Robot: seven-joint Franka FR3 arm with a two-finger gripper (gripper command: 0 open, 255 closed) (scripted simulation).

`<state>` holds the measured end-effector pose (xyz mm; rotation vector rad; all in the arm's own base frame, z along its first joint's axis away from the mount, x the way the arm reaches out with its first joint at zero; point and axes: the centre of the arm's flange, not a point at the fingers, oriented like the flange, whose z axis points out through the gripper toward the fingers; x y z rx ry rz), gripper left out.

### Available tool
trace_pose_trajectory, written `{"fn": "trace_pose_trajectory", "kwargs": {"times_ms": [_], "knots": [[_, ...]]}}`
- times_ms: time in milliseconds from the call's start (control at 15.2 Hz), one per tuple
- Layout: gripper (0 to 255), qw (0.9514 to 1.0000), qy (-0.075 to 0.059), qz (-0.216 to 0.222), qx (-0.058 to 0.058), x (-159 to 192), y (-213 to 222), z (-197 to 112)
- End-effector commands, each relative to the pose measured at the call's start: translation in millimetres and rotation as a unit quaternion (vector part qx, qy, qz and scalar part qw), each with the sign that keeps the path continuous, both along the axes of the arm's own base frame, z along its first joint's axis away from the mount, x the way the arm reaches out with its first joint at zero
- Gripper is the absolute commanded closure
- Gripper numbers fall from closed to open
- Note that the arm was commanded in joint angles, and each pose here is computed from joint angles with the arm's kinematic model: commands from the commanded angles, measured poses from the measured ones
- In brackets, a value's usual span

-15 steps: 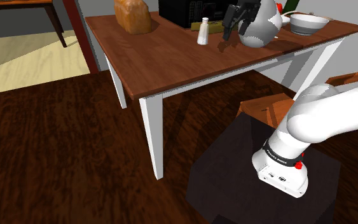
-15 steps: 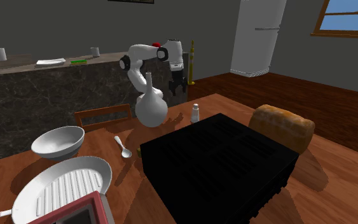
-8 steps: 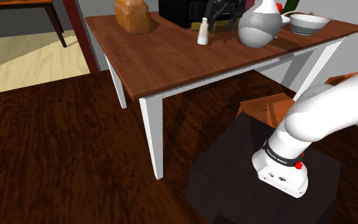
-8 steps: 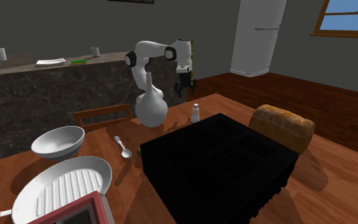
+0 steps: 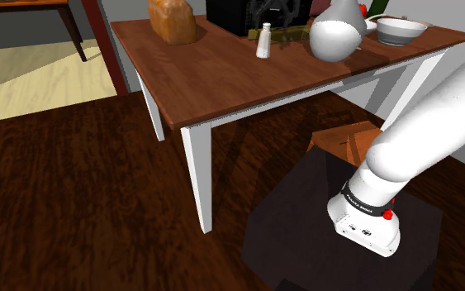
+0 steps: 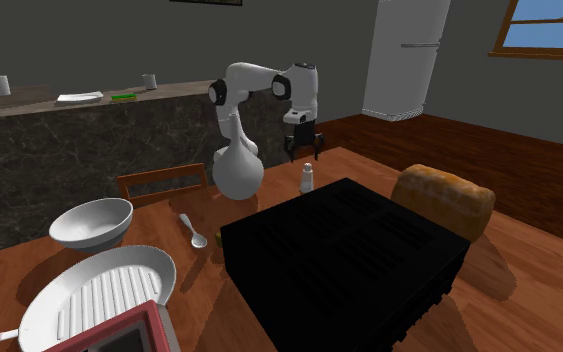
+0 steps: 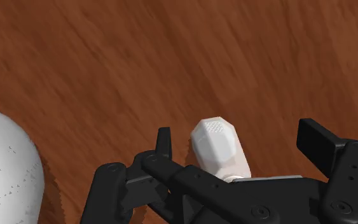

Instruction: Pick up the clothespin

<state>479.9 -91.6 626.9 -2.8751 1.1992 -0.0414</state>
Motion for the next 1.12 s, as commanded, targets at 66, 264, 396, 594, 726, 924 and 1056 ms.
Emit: {"fn": "trace_pose_trajectory", "kwargs": {"times_ms": [66,264,396,594,726,924,1056], "knots": [[0,0.9969,0.013,-0.076,0.012,35,-32,-4],[0,0.9881,0.026,-0.150,0.024,61,-67,-8],[0,0.9790,0.034,-0.198,0.032,76,-92,-12],[0,0.9607,0.046,-0.270,0.044,93,-132,-19],[0,0.9454,0.054,-0.317,0.052,101,-160,-24],[0,0.9299,0.061,-0.358,0.058,106,-185,-34],[0,0.9299,0.061,-0.358,0.058,106,-185,-45]]}}
